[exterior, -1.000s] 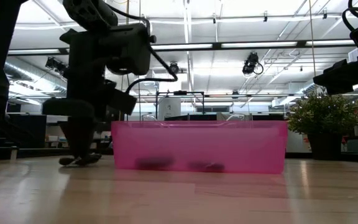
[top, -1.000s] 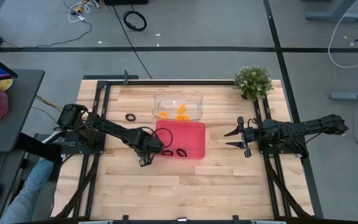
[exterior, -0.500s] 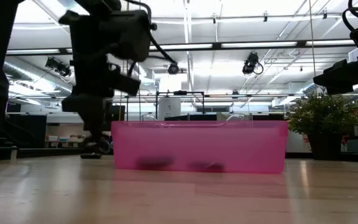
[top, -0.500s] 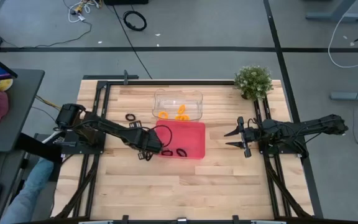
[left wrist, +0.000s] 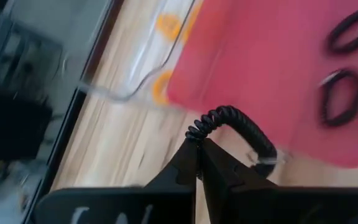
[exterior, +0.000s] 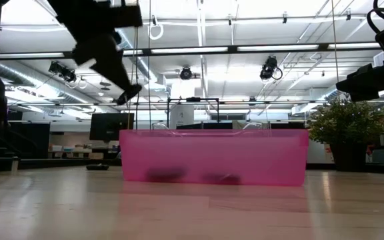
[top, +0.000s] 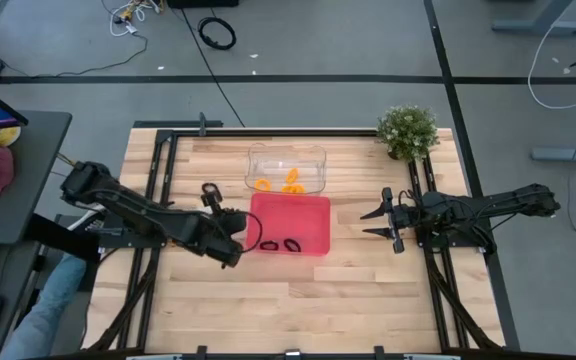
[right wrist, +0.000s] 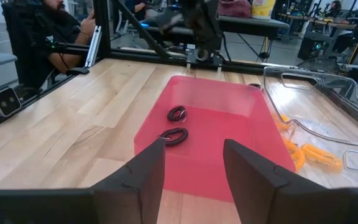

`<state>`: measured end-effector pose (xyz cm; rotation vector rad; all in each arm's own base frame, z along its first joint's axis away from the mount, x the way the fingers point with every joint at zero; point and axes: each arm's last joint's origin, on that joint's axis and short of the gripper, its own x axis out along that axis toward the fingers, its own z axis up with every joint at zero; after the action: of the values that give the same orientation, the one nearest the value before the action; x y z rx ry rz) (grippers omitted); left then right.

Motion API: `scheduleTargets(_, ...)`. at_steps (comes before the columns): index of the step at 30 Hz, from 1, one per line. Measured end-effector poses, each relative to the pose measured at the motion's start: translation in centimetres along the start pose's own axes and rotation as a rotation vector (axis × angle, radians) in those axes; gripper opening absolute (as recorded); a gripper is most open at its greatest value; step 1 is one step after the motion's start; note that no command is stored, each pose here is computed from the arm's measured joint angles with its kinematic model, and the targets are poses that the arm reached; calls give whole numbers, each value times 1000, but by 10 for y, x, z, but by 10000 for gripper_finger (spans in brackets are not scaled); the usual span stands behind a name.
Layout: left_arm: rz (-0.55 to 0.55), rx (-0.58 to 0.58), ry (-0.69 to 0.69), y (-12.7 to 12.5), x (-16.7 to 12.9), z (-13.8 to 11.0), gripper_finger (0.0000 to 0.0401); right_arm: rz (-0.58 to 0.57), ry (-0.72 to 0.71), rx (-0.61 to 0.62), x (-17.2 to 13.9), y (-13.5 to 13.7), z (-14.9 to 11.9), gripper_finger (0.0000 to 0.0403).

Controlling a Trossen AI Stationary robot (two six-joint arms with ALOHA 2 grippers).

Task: Sort spring keychains
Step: Put the black spring keychain into the red bin

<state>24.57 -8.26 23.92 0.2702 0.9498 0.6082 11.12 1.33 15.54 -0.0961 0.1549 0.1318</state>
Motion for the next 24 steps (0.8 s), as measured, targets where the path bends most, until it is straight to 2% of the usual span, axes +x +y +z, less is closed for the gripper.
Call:
scheduleTargets(5,-40,-26,-155,-10,-13,10,9,0,1,0,0,0,0,166)
scheduleTargets(11,-13,-10,-313,-22,-14,17,19,0,0,0,0,0,0,166)
scheduleTargets(19,-15,-24,-368,-25,11,12,14,0,0,0,0,0,0,166)
scheduleTargets(24,-120,-69,-412,-25,30,9,15,0,-1,0,0,0,0,166)
